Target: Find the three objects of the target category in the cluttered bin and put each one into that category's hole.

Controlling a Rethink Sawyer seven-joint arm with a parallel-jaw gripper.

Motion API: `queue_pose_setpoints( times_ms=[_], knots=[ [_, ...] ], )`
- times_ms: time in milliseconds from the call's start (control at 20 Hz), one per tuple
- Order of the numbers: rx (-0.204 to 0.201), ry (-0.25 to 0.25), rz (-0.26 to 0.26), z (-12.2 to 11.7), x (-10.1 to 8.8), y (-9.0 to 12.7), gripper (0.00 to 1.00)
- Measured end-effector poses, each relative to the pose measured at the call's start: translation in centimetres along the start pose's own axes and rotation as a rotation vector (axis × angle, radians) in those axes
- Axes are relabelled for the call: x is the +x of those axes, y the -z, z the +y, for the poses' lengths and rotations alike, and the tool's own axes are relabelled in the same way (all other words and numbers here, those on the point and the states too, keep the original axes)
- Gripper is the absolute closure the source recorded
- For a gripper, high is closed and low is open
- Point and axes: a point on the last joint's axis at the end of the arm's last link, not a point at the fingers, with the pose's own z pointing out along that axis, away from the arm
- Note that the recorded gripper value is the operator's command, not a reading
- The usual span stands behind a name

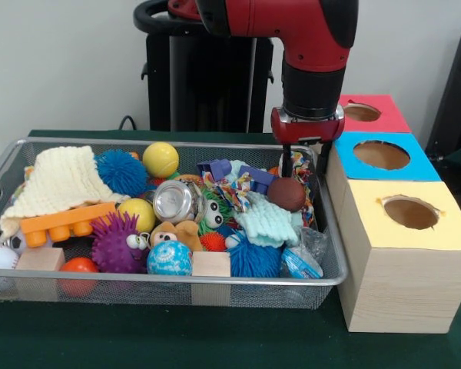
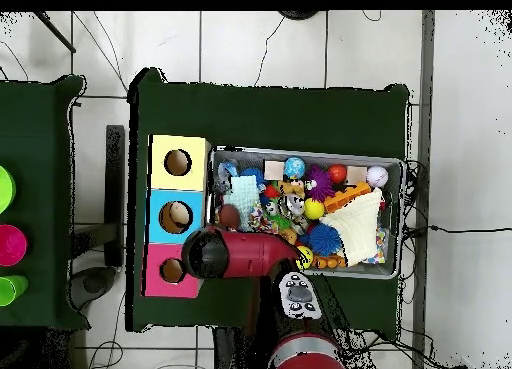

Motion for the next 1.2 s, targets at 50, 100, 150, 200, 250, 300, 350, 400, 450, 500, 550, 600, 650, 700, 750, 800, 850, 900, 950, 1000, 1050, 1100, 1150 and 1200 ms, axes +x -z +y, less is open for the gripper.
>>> queue_pose_setpoints(
  times_ms=[50, 100, 150, 200, 250, 300, 350, 400, 450, 500, 550, 600, 650, 700, 750, 800, 850, 900, 950, 1000, 1050, 1100, 1150, 1200],
  knots=[
    [0.0, -0.001, 0.001, 0.0, 0.0, 0.0, 0.0],
    [-0.001, -0.002, 0.004, 0.0, -0.1, 0.0, 0.0],
    [-0.002, -0.004, 0.009, 0.0, -0.1, 0.0, 0.0],
    [-0.004, -0.005, 0.013, -0.1, -0.2, 0.0, 0.0],
    [-0.005, -0.008, 0.019, -0.1, -0.3, 0.0, 0.0],
    [-0.006, -0.01, 0.021, -0.1, -0.4, 0.0, 0.0],
    [-0.006, -0.011, 0.022, -0.2, -0.6, 0.1, 0.0],
    [-0.007, -0.013, 0.022, -0.2, -0.9, 0.1, 0.0],
    [-0.007, -0.016, 0.02, -0.4, -1.5, 0.2, 0.0],
    [-0.006, -0.018, 0.018, -0.5, -1.8, 0.3, 0.0],
    [-0.006, -0.019, 0.017, -0.5, -2.0, 0.4, 0.0],
    [-0.006, -0.021, 0.016, -0.6, -2.5, 0.6, 0.0],
    [-0.006, -0.022, 0.016, -0.7, -2.8, 0.7, 0.0],
    [-0.006, -0.023, 0.017, -0.8, -3.0, 0.9, 0.0],
    [-0.006, -0.024, 0.018, -0.8, -3.3, 1.1, 0.0],
    [-0.006, -0.024, 0.023, -1.0, -3.8, 1.5, 0.0],
    [-0.007, -0.024, 0.027, -1.1, -4.1, 1.8, 0.0],
    [-0.007, -0.025, 0.033, -1.1, -4.4, 2.1, 0.0],
    [-0.007, -0.025, 0.038, -1.2, -4.7, 2.5, 0.0],
    [-0.007, -0.025, 0.042, -1.3, -4.9, 2.8, 0.0],
    [-0.007, -0.025, 0.044, -1.4, -5.1, 3.0, 0.0],
    [-0.007, -0.026, 0.048, -1.6, -5.6, 3.8, 0.0],
    [-0.006, -0.027, 0.047, -1.7, -5.9, 4.0, 0.0],
    [-0.006, -0.027, 0.047, -1.7, -6.1, 4.1, 0.0]
  ],
)
